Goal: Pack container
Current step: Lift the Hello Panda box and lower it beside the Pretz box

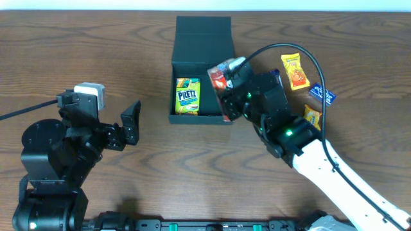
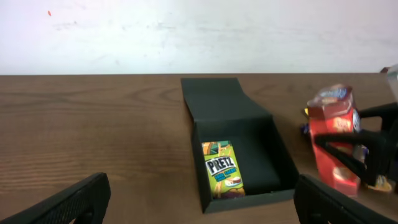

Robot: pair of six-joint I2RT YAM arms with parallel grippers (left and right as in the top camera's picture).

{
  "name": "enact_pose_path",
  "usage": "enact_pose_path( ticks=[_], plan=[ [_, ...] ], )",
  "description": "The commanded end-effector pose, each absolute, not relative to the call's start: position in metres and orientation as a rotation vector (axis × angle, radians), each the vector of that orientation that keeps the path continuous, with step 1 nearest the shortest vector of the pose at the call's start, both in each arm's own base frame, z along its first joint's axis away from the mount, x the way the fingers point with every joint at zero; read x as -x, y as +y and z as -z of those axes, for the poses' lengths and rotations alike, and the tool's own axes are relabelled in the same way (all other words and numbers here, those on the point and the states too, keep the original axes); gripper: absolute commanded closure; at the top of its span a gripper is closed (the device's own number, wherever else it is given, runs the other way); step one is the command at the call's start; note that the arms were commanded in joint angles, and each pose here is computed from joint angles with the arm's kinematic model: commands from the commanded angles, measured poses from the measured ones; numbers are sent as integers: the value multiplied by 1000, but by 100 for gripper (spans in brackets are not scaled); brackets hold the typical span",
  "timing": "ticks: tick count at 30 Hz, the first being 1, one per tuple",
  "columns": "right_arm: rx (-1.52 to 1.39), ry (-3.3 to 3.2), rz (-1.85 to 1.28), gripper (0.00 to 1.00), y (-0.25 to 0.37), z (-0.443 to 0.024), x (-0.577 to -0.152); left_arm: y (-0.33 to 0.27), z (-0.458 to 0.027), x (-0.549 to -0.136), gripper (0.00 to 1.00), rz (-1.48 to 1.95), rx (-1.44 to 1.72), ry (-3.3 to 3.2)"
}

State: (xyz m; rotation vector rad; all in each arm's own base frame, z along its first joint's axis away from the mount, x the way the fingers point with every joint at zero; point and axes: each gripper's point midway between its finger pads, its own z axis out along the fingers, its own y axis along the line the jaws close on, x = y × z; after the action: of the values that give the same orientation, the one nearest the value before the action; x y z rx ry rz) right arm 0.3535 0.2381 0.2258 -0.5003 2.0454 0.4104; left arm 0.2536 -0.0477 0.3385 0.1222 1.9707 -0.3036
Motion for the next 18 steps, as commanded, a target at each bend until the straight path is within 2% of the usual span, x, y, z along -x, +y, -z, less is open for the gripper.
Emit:
enact_pose_path(
  ticks=[1, 7, 18],
  plan=[
    [332, 2084, -551, 47, 255, -221, -360, -46, -345, -253, 5, 284, -134, 1955],
    [228, 2122, -598, 51, 271, -189, -383, -46, -342, -252, 5, 285, -133, 1967],
    [162, 2213, -455, 46, 280, -129, -425, -46, -338, -250, 5, 287, -131, 1985]
  ],
)
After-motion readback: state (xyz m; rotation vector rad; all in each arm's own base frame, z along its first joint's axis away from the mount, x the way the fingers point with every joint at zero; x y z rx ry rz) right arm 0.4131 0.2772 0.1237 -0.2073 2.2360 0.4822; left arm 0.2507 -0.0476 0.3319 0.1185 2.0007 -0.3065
